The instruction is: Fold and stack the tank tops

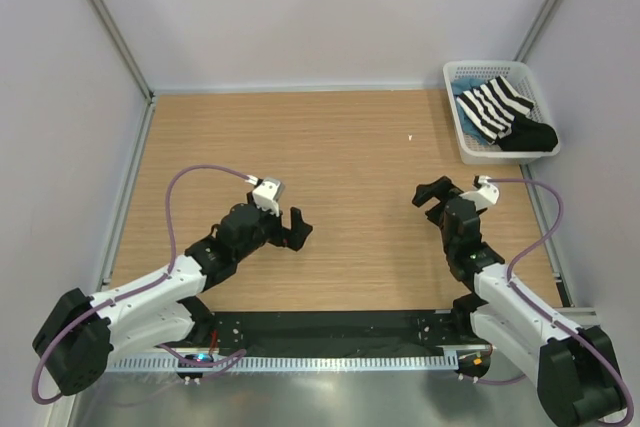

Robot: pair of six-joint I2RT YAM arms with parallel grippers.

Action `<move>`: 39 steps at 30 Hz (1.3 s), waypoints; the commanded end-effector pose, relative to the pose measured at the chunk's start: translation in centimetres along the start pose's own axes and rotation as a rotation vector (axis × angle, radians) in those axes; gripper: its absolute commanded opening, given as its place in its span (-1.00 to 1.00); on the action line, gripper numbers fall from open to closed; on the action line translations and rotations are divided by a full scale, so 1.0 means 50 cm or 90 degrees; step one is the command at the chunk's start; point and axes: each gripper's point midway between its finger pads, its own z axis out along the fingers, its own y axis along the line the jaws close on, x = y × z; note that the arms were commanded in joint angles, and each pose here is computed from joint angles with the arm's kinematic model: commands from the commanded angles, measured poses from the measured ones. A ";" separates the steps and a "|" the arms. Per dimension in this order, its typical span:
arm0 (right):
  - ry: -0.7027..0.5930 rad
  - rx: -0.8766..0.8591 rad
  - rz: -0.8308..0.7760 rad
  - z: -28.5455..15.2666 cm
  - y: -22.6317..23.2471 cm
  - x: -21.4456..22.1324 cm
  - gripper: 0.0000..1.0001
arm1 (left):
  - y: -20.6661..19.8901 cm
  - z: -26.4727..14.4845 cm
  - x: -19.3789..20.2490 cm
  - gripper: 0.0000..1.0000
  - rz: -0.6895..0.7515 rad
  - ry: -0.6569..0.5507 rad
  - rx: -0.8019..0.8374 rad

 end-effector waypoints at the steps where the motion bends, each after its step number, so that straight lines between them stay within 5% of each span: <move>1: -0.015 -0.016 -0.069 -0.002 0.023 -0.036 0.94 | 0.011 -0.001 -0.040 0.96 0.009 -0.036 -0.030; 9: 0.020 0.010 -0.139 0.004 0.029 -0.043 0.97 | 0.034 -0.013 -0.053 0.92 -0.017 -0.066 -0.073; 14: -0.009 0.104 -0.135 0.015 0.068 -0.160 0.98 | 0.083 -0.012 -0.093 0.99 -0.062 -0.103 -0.183; 20: 0.002 0.186 -0.129 0.064 0.099 -0.260 0.76 | 0.094 0.004 -0.136 0.91 -0.071 -0.125 -0.229; 25: -0.011 0.242 -0.081 0.144 0.072 -0.329 0.73 | 0.094 0.012 -0.154 0.92 -0.062 -0.183 -0.215; 31: -0.003 0.272 -0.008 0.259 0.038 -0.395 0.71 | 0.113 0.033 -0.108 0.85 -0.047 -0.125 -0.245; 39: 0.008 0.291 0.069 0.441 -0.031 -0.411 0.95 | 0.118 0.036 -0.112 0.85 -0.052 -0.130 -0.259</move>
